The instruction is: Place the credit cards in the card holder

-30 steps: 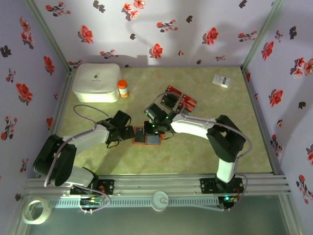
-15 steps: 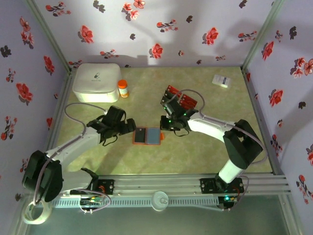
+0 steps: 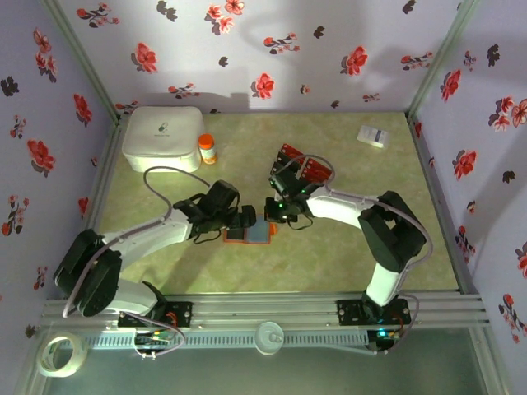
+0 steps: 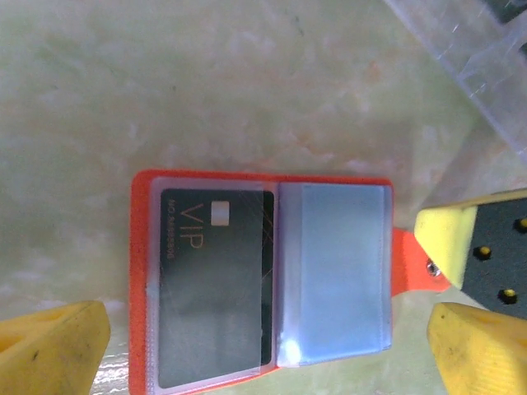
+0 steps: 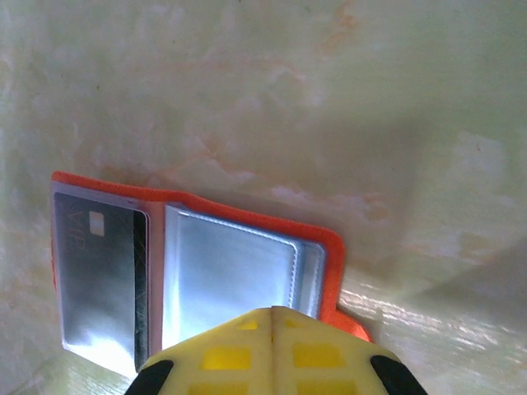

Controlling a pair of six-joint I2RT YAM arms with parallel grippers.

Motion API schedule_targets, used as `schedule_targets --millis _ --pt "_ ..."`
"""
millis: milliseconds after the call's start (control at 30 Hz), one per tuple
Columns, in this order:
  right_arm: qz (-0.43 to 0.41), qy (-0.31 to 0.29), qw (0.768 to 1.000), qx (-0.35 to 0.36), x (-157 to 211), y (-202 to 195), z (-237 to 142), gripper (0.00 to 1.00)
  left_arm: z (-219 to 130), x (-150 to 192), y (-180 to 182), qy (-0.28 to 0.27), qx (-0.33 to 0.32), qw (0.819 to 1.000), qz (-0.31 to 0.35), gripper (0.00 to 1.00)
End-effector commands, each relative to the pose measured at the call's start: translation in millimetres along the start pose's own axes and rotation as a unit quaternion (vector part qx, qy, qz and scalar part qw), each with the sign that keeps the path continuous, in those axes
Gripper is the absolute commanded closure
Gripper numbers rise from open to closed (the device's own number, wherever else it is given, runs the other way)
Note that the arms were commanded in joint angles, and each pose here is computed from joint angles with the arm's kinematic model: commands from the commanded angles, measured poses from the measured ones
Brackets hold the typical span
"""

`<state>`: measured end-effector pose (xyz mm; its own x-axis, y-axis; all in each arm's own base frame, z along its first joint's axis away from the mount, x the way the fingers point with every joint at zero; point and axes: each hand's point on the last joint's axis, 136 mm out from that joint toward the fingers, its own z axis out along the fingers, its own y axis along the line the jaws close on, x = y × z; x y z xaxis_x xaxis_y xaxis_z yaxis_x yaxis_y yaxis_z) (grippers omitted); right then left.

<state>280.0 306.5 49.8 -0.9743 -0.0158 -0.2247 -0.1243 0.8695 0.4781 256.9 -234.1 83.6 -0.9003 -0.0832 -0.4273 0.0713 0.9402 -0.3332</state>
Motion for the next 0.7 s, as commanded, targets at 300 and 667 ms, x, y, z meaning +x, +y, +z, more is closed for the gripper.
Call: schedule_targets --millis 300,667 --pt "-0.002 0.002 1.0 -0.009 -10.9 7.3 8.9 0.96 25.6 20.9 12.9 0.022 -0.017 1.0 0.014 0.0" --pt "0.012 0.028 1.0 -0.009 -1.1 -0.4 34.5 0.98 36.8 28.7 21.3 0.031 -0.031 0.999 0.022 0.0"
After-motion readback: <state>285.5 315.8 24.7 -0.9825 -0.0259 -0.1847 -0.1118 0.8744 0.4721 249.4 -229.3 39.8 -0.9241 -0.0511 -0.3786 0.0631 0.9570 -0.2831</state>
